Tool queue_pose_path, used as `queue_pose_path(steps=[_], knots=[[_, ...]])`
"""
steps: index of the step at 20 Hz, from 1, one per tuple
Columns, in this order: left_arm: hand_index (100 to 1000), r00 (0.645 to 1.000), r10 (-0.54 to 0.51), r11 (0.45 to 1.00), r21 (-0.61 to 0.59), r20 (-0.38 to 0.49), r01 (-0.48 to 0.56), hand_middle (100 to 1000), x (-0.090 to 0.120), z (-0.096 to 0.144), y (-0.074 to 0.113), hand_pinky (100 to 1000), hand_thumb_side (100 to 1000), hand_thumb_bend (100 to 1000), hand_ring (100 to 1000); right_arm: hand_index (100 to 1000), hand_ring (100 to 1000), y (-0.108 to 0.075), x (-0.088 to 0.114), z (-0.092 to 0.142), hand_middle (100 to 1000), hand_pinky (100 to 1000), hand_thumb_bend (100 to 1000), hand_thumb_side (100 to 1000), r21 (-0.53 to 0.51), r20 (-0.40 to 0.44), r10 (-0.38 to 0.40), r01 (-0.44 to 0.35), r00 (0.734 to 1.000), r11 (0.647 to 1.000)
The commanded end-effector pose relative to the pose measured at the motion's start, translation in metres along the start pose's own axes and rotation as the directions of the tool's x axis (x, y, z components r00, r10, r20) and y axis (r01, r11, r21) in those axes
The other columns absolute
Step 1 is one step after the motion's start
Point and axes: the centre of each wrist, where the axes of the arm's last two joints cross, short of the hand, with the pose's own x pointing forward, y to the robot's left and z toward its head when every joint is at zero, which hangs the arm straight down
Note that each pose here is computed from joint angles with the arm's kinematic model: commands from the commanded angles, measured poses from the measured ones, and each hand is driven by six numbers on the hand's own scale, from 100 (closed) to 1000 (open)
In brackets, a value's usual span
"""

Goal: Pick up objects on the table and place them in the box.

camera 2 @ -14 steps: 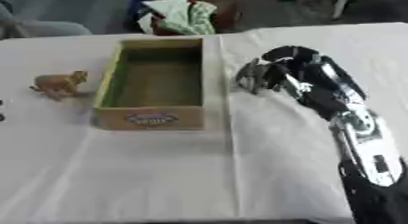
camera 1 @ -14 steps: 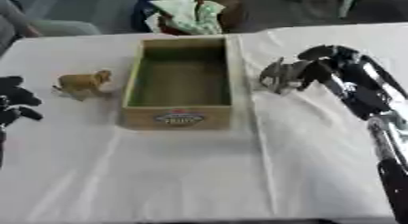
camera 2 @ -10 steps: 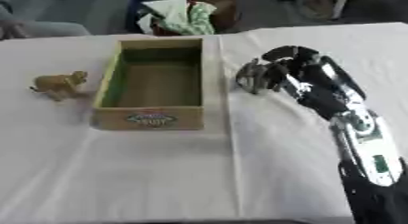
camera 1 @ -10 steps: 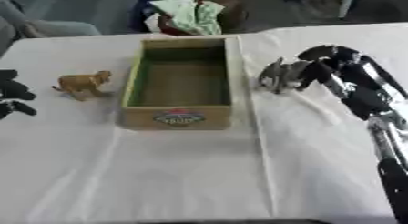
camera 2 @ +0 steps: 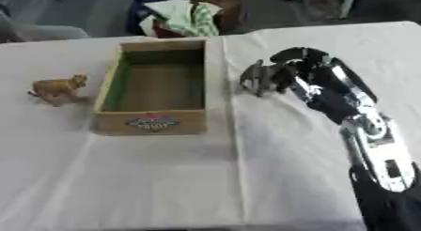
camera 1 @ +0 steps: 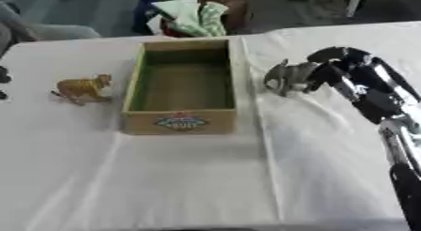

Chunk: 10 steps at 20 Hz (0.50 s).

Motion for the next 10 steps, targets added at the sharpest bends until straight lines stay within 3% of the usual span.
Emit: queue_pose_path(steps=[1, 5, 8, 10], knots=[[808, 0.978, -0.21, 0.974, -0.091, -0.009, 0.208, 664, -0.007, -0.01, 0.031, 629, 392, 228, 712, 683, 594, -0.003, 0.007, -0.003, 698, 506, 297, 405, 0.02, 0.017, 0.025, -0.025, 1.0, 0.999], [830, 0.933, -0.359, 0.919, -0.18, -0.01, 0.351, 692, -0.021, -0.026, 0.048, 676, 361, 347, 738, 684, 595, -0.002, 0.006, -0.003, 698, 506, 295, 406, 0.03, 0.015, 0.023, -0.023, 1.0, 0.999], [834, 0.906, -0.423, 0.886, -0.218, -0.014, 0.41, 697, -0.032, -0.036, 0.05, 683, 363, 362, 742, 684, 595, -0.001, 0.006, -0.003, 698, 506, 295, 406, 0.033, 0.013, 0.022, -0.022, 1.0, 0.999], [848, 0.889, -0.458, 0.865, -0.245, -0.029, 0.438, 720, -0.04, -0.049, 0.048, 712, 380, 431, 760, 684, 595, -0.001, 0.006, -0.003, 698, 506, 291, 406, 0.04, 0.014, 0.02, -0.021, 1.0, 0.999]])
